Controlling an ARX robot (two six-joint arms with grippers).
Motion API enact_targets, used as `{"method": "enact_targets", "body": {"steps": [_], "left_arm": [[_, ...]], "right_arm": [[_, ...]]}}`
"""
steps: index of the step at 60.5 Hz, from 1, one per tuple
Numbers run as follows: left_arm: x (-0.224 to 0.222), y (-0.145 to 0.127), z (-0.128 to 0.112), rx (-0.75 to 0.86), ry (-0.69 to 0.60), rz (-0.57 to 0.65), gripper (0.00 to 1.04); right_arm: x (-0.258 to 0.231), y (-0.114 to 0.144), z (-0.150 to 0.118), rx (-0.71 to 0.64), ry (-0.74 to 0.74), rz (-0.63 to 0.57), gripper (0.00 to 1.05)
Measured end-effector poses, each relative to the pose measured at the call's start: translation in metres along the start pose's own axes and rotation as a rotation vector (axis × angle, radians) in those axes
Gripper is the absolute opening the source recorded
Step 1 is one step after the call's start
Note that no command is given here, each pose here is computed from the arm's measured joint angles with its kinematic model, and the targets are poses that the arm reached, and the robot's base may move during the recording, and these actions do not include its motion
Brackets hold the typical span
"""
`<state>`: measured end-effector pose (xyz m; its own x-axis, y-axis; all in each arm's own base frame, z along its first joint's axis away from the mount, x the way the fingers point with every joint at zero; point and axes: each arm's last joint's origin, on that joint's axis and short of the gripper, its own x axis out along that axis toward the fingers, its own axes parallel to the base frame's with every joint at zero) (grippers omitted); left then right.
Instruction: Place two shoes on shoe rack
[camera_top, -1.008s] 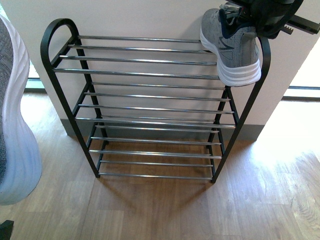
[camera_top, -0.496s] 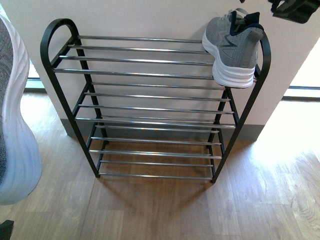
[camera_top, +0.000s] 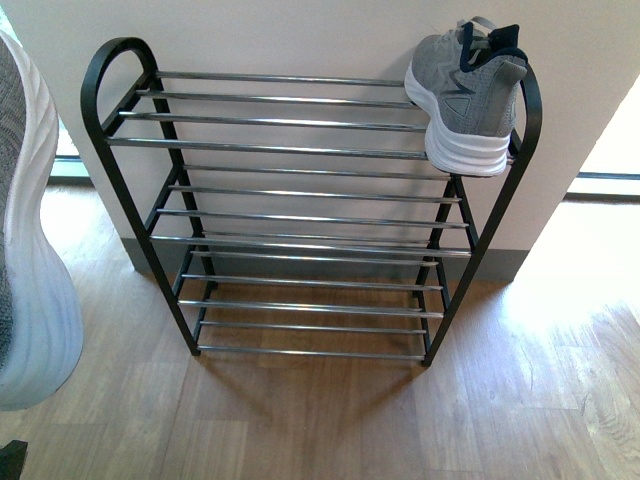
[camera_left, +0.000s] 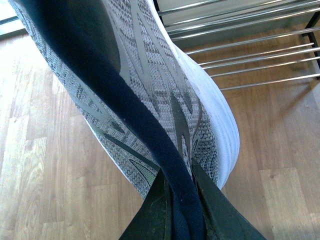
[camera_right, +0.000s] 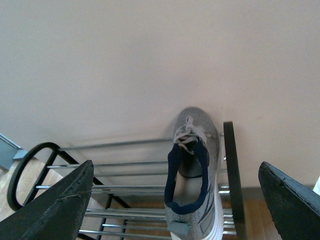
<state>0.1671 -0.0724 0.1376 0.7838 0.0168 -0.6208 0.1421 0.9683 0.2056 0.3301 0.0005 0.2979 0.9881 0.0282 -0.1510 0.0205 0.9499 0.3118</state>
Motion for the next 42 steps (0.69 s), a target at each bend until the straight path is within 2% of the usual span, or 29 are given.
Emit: {"method": "enact_targets", "body": {"steps": [6,10,17,27,37,42], "left_arm": [[0.000,0.000,0.000,0.000,0.000,0.000,0.03],[0.000,0.000,0.000,0.000,0.000,0.000,0.03],[0.000,0.000,0.000,0.000,0.000,0.000,0.03],[0.000,0.000,0.000,0.000,0.000,-0.002,0.03],[0.000,0.000,0.000,0.000,0.000,0.000,0.03],[0.000,0.000,0.000,0.000,0.000,-0.001,0.03]], "right_arm": [[-0.040,-0.010,0.000,-0.083,-0.093,0.082,0.96],[-0.059,-0.018,-0.003,-0.119,-0.129,0.089,0.96],[-0.091,-0.044,-0.016,-0.156,-0.174,0.036,0.96],[-0.112,-0.071,-0.033,-0.170,-0.239,-0.055,0.96],[-0.114,-0.074,-0.035,-0.178,-0.242,-0.061,0.95],[-0.118,-0.071,-0.040,-0.230,-0.174,-0.022,0.84]]}}
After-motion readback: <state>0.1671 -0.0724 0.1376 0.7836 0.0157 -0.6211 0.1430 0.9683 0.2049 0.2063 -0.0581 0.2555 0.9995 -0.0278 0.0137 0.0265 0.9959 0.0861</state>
